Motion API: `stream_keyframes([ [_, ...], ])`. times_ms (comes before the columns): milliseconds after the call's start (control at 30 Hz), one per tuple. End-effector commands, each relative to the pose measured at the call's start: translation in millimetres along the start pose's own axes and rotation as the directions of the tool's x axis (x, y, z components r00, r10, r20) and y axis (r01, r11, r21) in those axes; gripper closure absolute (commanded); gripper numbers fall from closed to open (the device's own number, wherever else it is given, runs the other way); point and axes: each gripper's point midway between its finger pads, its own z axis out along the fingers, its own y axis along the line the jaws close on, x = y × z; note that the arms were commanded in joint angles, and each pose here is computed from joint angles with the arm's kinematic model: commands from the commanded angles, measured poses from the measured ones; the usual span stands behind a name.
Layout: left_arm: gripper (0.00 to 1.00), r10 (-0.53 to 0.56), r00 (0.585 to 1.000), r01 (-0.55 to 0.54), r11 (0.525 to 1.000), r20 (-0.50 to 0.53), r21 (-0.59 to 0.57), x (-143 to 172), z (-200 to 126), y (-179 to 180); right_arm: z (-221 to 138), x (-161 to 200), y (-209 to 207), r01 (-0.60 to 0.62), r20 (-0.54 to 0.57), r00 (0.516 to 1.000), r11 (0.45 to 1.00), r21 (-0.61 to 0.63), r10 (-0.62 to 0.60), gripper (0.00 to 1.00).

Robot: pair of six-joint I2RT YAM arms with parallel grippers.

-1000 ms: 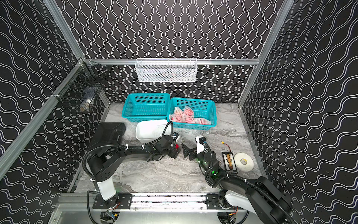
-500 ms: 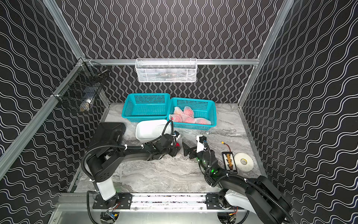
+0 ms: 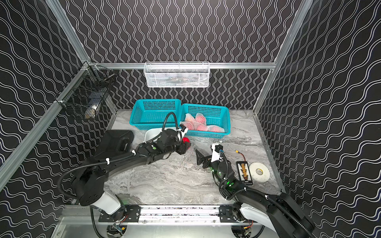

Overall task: Remove foam nets from apples
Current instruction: Pick up the apple from the center of the board, then place the apple in the basket.

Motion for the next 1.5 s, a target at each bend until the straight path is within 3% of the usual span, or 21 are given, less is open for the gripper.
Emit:
stream_keyframes([
  [0, 0.53, 0.002, 1.000, -0.002, 0.999, -0.001, -0.039, -17.3, -7.0, 26.4, 1.5, -0.6, -1.1, -0.012, -0.004, 1.000, 1.000, 0.012, 0.012, 0.00],
  [233, 0.53, -0.062, 0.996, 0.074, 0.974, 0.062, -0.214, -64.8, 5.2, 127.1, 0.7, -2.0, -0.3, -0.014, 0.019, 1.000, 1.000, 0.000, 0.014, 0.00],
  [400, 0.53, -0.063, 0.995, 0.083, 0.948, 0.072, -0.306, -83.7, 42.5, 185.9, -1.3, -4.8, 1.3, -0.010, 0.017, 1.000, 1.000, -0.005, 0.010, 0.00],
  [500, 0.53, -0.084, 0.993, 0.105, 0.947, 0.082, -0.305, -87.6, 71.8, 211.1, -2.4, -5.2, -0.1, -0.009, 0.017, 1.000, 1.000, 0.003, 0.009, 0.00],
  [767, 0.53, -0.037, 0.990, 0.087, 0.916, 0.135, -0.393, -93.9, 132.9, 257.2, -7.0, -10.6, 3.2, -0.005, 0.032, 0.999, 1.000, -0.018, 0.006, 0.00],
  [1000, 0.50, 0.005, 0.977, 0.093, 0.891, 0.215, -0.445, -97.1, 163.0, 281.2, -10.5, -16.4, 5.2, -0.001, 0.060, 0.998, 0.999, -0.033, 0.003, 0.00],
  [1167, 0.47, 0.025, 0.965, 0.092, 0.900, 0.262, -0.426, -99.4, 176.4, 289.5, -12.5, -17.3, 3.2, -0.009, 0.055, 0.998, 1.000, -0.021, 0.010, 0.00],
  [1267, 0.24, 0.036, 0.956, 0.092, 0.906, 0.291, -0.413, -103.4, 177.7, 287.5, -11.1, -16.3, 4.3, -0.008, 0.048, 0.999, 1.000, -0.025, 0.009, 0.00],
  [1367, 0.18, 0.043, 0.953, 0.082, 0.917, 0.301, -0.390, -107.2, 172.7, 280.9, -11.1, -16.9, 5.8, -0.004, 0.056, 0.998, 0.999, -0.036, 0.006, 0.00],
  [1467, 0.01, 0.051, 0.942, 0.082, 0.924, 0.332, -0.374, -115.6, 156.8, 273.0, -11.4, -16.8, 4.2, -0.007, 0.058, 0.998, 1.000, -0.028, 0.008, 0.00],
])
